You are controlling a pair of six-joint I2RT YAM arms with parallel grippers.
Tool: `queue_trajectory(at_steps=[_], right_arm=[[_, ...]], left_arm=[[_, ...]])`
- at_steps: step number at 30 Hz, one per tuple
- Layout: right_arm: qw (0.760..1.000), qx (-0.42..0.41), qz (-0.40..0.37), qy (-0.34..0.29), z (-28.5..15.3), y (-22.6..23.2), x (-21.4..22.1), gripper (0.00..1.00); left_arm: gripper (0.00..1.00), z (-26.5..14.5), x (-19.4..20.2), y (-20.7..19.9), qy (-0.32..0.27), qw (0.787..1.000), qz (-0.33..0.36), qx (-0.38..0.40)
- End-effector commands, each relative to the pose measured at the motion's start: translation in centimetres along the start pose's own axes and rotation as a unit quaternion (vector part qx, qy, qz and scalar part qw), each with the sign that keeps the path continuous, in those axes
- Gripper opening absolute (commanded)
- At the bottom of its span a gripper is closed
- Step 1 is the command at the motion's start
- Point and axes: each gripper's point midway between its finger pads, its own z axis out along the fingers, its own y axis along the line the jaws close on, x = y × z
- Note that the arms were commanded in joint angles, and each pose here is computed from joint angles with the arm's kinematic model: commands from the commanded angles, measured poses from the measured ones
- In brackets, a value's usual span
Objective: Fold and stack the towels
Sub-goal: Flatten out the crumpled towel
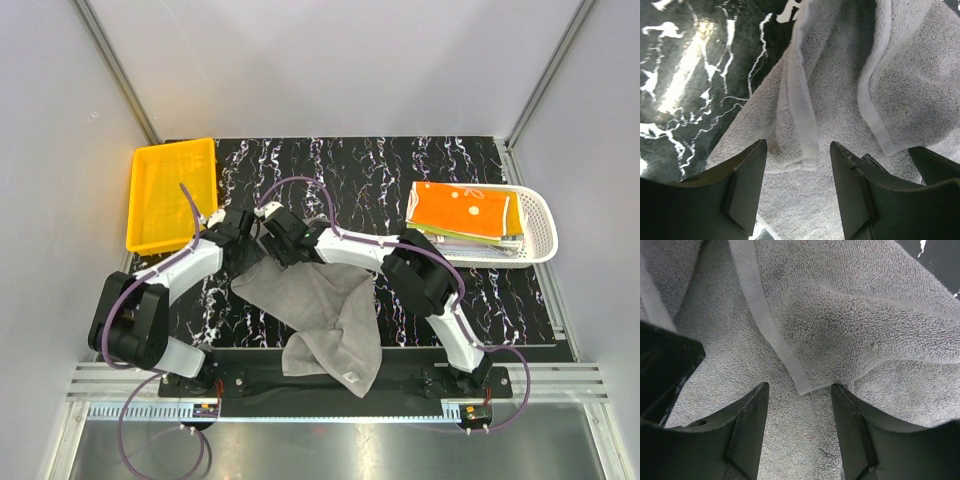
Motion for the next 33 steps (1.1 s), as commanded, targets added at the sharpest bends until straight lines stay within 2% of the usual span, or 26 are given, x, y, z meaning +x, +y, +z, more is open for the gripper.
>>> queue_trajectory(at_steps=[1,12,17,22,25,32,33], right_arm=[[0.998,0.016,0.000,-0.065,-1.3,-0.8,-3.9,0.60],[0.999,0.032,-0.004,-0.035,1.0,-1.1,-2.0,0.60],[0.998,0.055,0.007,-0.041,0.8,-1.9,-2.3,0.65],[0.997,0.064,0.013,-0.042,1.1,-2.1,-2.7,0.67],[0.997,0.069,0.020,-0.040,1.4,-2.4,-2.8,0.66],[0.996,0.076,0.041,-0.035,1.6,-3.2,-3.2,0.41],[0.995,0.078,0.045,-0.036,1.4,-3.4,-3.4,0.34]], left_arm=[[0.57,0.0,-2.0,-2.9,-0.023,0.999,-0.016,0.041],[0.25,0.6,-1.8,-2.0,-0.018,0.999,-0.006,0.026],[0.07,0.0,-2.0,-1.8,-0.018,0.999,-0.013,0.038],[0.00,-1.6,-2.8,-1.4,-0.030,0.999,-0.013,0.043],[0.00,-2.6,-3.6,-1.1,-0.043,0.998,-0.016,0.048],[0.00,-4.0,-4.8,-1.0,-0.054,0.997,-0.011,0.059],[0.00,-4.2,-5.0,-1.1,-0.057,0.996,-0.011,0.062]])
